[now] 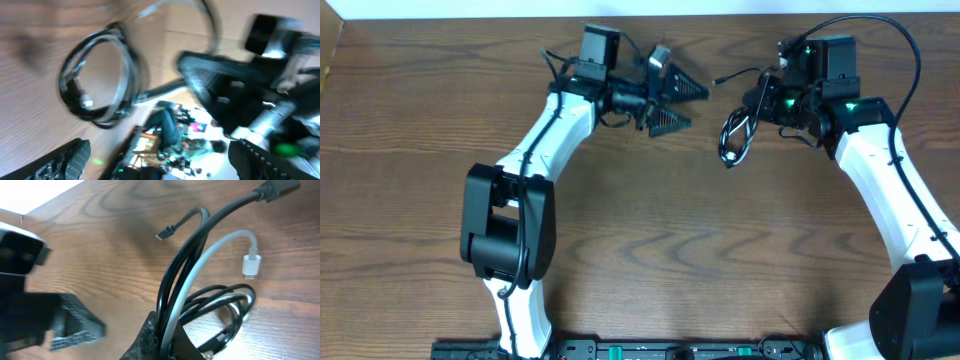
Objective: Untangle cables
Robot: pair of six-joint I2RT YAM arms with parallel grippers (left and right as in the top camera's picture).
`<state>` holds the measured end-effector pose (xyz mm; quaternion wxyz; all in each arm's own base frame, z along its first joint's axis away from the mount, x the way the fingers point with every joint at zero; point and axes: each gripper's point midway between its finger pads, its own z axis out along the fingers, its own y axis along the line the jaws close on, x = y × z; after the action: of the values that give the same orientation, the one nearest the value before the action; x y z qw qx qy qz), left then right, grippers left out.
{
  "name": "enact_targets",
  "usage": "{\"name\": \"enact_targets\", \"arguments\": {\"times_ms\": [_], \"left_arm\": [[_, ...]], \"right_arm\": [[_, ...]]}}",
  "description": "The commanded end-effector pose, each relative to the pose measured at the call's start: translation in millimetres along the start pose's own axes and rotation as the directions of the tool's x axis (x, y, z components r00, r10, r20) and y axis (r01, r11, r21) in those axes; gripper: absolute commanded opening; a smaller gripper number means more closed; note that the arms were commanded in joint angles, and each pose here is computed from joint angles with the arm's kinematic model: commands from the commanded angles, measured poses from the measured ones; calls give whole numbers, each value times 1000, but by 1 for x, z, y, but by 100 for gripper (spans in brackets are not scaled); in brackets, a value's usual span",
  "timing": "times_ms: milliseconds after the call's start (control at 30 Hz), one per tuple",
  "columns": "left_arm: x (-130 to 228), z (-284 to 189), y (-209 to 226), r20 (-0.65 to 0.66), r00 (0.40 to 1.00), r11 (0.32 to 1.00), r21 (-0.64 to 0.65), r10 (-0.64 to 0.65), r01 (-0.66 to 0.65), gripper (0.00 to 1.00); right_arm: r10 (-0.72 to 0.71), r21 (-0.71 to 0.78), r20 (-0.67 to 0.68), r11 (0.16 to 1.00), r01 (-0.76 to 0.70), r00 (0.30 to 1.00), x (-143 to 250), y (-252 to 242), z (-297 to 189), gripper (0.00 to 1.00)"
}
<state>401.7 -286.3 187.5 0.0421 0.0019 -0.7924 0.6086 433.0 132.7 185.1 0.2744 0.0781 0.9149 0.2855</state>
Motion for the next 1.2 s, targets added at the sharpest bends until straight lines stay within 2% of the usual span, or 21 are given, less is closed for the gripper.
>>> {"name": "enact_targets", "arguments": {"times_ms": [0, 100, 300, 400, 500, 700, 733, 900, 933, 1100, 1133, 1167], "left_arm": [[-11, 1, 29, 74, 993, 984, -160, 96, -83, 92], [-16, 0, 38, 98, 988, 972, -212, 121, -98, 93], [-16, 10, 48, 74, 991, 974, -204, 113, -96, 93], [-13, 17, 56, 30, 996, 985, -151, 87, -82, 93], [-8, 30, 45, -49, 989, 990, -6, 143, -143, 93], [1, 54, 32, -85, 963, 967, 40, 255, -253, 92], [5, 60, 35, -99, 964, 969, 34, 247, -245, 86], [20, 86, 49, -162, 961, 975, 31, 223, -221, 84], [23, 92, 52, -174, 961, 977, 28, 215, -213, 80], [26, 102, 60, -180, 965, 981, 0, 190, -193, 79], [25, 102, 61, -175, 968, 983, -9, 179, -184, 75], [24, 102, 61, -172, 970, 984, -14, 173, -178, 65]], "right_arm": [[4, -66, -13, 998, -5, 1000, 1, 17, -6, 1], [3, -78, -30, 997, -6, 1000, 5, 20, -5, 1], [-40, -106, -77, 994, 32, 996, 20, 32, -2, 1], [-46, -124, -105, 992, 33, 993, 28, 37, -2, 1], [-38, -117, -130, 993, 23, 991, 34, 36, -2, 1], [-41, -117, -141, 993, 25, 989, 38, 38, -1, 1], [-41, -118, -142, 993, 24, 989, 38, 38, -1, 1], [-41, -119, -141, 993, 24, 989, 38, 38, -1, 1], [-42, -119, -141, 993, 25, 989, 37, 38, -1, 1], [-45, -123, -130, 992, 29, 990, 35, 39, -1, 1], [-47, -124, -128, 992, 31, 991, 34, 39, -1, 1], [-48, -126, -124, 992, 32, 991, 34, 40, -1, 1]]}}
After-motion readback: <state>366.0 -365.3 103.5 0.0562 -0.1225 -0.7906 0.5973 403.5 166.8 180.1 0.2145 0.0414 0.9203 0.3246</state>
